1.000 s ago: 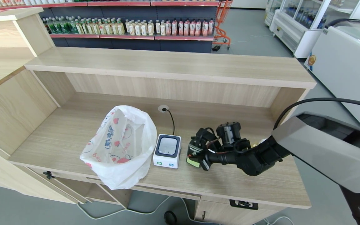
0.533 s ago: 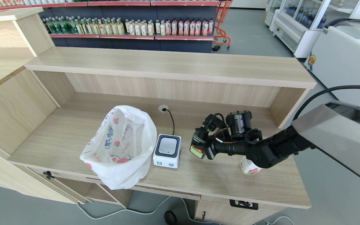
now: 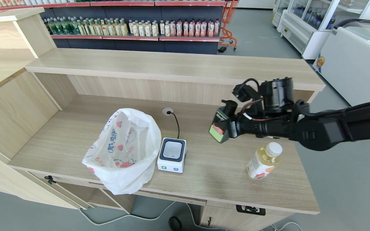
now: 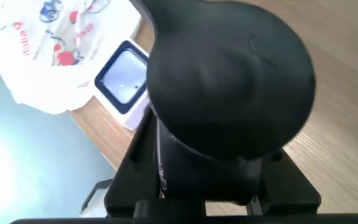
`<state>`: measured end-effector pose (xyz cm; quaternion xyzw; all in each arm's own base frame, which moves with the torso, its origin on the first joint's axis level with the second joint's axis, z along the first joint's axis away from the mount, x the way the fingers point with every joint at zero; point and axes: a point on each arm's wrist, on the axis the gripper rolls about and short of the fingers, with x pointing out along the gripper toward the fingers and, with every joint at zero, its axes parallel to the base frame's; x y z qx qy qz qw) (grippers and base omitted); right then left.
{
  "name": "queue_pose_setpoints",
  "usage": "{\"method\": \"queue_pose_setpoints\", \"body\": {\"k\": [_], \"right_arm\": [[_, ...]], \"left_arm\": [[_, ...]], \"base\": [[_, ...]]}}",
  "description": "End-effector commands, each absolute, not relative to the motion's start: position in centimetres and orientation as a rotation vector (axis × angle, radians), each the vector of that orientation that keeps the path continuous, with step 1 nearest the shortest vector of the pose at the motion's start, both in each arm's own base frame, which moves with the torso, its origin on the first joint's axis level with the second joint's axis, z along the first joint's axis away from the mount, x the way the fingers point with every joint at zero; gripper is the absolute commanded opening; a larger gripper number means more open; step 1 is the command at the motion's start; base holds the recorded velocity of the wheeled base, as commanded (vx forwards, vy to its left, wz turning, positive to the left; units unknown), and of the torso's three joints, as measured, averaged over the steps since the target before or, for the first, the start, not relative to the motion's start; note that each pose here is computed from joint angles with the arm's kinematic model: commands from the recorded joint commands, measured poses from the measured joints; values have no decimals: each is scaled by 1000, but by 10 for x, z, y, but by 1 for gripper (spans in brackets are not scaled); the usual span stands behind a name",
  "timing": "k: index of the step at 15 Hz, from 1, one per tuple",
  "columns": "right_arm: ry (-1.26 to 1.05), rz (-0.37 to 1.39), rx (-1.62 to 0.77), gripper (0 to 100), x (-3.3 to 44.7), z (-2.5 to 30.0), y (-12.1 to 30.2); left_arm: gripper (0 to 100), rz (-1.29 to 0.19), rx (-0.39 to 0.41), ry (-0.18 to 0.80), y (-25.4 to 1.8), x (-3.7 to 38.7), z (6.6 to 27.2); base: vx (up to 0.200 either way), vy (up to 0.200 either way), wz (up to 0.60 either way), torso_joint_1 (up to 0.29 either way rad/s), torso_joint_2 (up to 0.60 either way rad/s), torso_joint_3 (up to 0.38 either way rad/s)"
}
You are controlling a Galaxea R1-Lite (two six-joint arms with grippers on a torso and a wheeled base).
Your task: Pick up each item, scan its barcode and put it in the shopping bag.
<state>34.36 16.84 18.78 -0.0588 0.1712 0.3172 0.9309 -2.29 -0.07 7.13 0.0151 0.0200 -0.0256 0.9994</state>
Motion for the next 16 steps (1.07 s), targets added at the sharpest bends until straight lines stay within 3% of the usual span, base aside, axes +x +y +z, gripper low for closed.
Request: {"method": "queue_pose_setpoints", "body": {"k": [1, 7, 8, 10, 13, 15, 16], "right_arm": [[298, 552, -82, 0, 326, 221, 131], [16, 599, -107, 0, 271, 296, 113], [-117, 685, -289, 0, 237, 314, 111], [-247, 776, -662, 0, 197, 311, 98], [-403, 1000, -1253, 0, 150, 275, 80], [-530, 1201, -1536, 0, 146, 252, 80], [-725, 1220, -1810, 0, 155, 247, 84]], "left_arm": [[100, -51, 30, 39, -1, -23, 71], [100, -51, 30, 39, -1, -23, 71], [100, -51, 30, 39, -1, -23, 71], [100, -51, 30, 39, -1, -23, 71], [100, -51, 30, 41, -1, -23, 71], [100, -51, 30, 39, -1, -23, 71], [100, -51, 30, 39, -1, -23, 71]], "base": [[0, 0, 0, 0, 0, 0], [0, 0, 0, 0, 0, 0], [0, 0, 0, 0, 0, 0], [0, 0, 0, 0, 0, 0], [0, 0, 0, 0, 0, 0], [0, 0, 0, 0, 0, 0], [0, 0, 0, 0, 0, 0]]}}
